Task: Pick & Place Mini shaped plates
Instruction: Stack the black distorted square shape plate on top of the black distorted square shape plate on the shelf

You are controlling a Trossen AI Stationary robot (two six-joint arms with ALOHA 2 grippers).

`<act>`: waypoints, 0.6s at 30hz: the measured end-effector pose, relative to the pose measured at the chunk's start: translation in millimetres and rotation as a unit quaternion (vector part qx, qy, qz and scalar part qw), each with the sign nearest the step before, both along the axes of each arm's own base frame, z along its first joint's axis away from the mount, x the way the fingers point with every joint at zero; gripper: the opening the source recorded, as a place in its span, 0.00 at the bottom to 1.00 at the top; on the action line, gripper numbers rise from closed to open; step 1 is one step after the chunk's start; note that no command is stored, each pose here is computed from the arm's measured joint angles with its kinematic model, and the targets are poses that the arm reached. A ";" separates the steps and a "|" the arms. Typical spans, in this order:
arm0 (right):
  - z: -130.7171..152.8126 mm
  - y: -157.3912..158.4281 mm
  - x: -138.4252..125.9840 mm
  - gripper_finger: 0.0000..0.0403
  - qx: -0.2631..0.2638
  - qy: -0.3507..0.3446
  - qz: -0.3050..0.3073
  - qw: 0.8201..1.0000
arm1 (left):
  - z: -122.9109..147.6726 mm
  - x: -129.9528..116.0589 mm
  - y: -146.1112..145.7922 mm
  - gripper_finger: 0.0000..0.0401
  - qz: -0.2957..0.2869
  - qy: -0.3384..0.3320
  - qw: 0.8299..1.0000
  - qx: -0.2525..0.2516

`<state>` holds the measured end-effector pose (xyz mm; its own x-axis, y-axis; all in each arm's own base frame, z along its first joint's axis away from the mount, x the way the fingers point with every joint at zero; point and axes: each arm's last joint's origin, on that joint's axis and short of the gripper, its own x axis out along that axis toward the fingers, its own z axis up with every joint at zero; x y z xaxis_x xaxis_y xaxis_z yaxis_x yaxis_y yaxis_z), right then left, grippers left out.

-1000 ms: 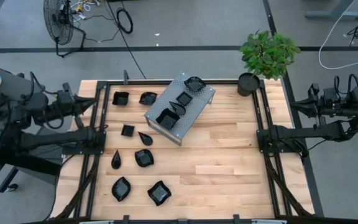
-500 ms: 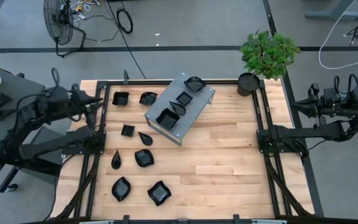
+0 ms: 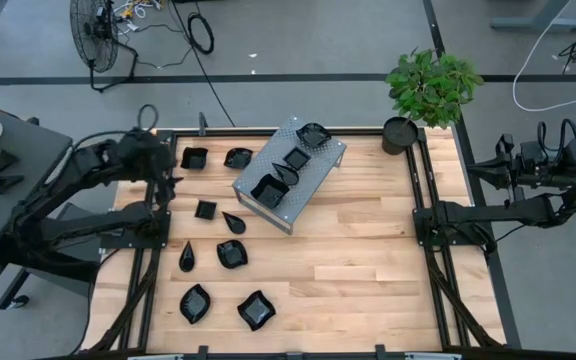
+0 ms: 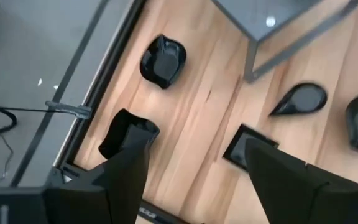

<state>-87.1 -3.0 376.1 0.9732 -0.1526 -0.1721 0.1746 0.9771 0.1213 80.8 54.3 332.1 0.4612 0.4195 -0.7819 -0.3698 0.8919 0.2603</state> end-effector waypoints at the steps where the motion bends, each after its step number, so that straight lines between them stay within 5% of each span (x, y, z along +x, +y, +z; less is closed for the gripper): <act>1: 0.0 0.0 0.0 0.05 0.000 0.000 0.000 1.000 | -1.6 3.9 2.5 0.68 -0.008 0.013 1.000 -0.001; 18: 0.0 0.0 0.0 0.05 0.000 0.000 0.000 1.000 | -57.2 78.6 49.3 0.64 -0.065 0.214 0.970 -0.096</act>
